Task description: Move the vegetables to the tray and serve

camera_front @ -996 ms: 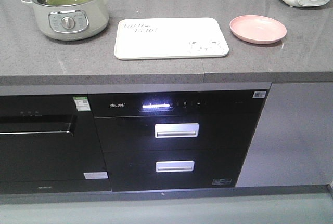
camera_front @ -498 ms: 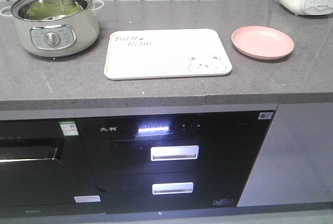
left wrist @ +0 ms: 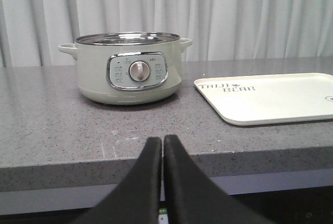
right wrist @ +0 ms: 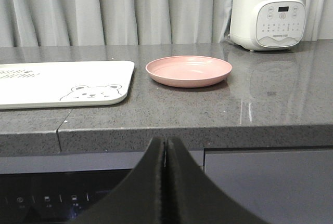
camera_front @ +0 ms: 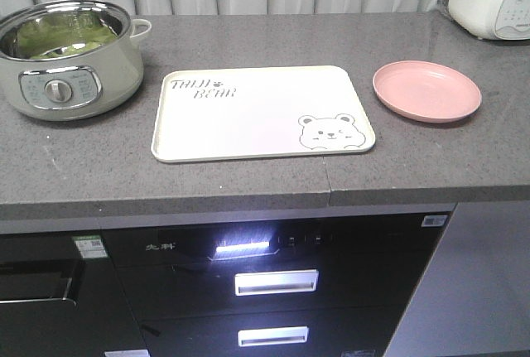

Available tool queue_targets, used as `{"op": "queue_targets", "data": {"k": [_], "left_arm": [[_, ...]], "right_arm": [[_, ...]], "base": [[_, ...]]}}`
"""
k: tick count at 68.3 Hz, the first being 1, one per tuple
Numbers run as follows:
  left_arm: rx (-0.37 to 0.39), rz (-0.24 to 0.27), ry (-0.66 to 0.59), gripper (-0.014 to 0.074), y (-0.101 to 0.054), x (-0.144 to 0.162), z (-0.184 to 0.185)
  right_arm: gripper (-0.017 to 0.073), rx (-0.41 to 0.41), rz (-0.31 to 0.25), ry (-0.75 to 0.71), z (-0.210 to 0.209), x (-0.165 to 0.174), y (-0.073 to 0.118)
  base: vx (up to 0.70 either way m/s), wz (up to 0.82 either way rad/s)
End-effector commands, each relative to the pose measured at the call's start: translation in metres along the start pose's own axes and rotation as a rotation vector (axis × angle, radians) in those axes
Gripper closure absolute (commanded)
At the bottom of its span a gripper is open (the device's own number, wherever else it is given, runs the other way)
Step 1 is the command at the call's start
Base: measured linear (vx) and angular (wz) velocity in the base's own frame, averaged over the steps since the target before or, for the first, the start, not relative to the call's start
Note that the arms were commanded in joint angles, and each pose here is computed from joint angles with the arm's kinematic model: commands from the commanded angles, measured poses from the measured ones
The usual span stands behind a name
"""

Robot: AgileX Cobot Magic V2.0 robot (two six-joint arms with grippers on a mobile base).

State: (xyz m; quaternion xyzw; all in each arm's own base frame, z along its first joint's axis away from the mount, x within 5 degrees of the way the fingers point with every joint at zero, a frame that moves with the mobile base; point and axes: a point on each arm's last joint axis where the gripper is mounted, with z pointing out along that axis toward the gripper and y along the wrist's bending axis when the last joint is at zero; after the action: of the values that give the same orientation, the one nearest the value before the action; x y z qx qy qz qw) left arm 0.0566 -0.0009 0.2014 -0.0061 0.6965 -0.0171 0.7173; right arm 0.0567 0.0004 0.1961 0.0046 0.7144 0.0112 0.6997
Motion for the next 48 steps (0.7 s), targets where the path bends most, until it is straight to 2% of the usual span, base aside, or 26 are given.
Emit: {"op": "queue_targets", "data": {"k": [1,48], "left_arm": [[0.001,-0.010,-0.064,0.0601,0.0001,0.0015,-0.0004],[0.001,-0.010,-0.064,0.0601,0.0001,0.0015,-0.0004]], "right_arm": [[0.0565,0.001,-0.015,-0.068,0.0000,-0.0019,0.0000],[0.0565,0.001,-0.015,-0.068,0.0000,-0.0019,0.0000]], "base": [[0.16,0.00],[0.13,0.05]]}}
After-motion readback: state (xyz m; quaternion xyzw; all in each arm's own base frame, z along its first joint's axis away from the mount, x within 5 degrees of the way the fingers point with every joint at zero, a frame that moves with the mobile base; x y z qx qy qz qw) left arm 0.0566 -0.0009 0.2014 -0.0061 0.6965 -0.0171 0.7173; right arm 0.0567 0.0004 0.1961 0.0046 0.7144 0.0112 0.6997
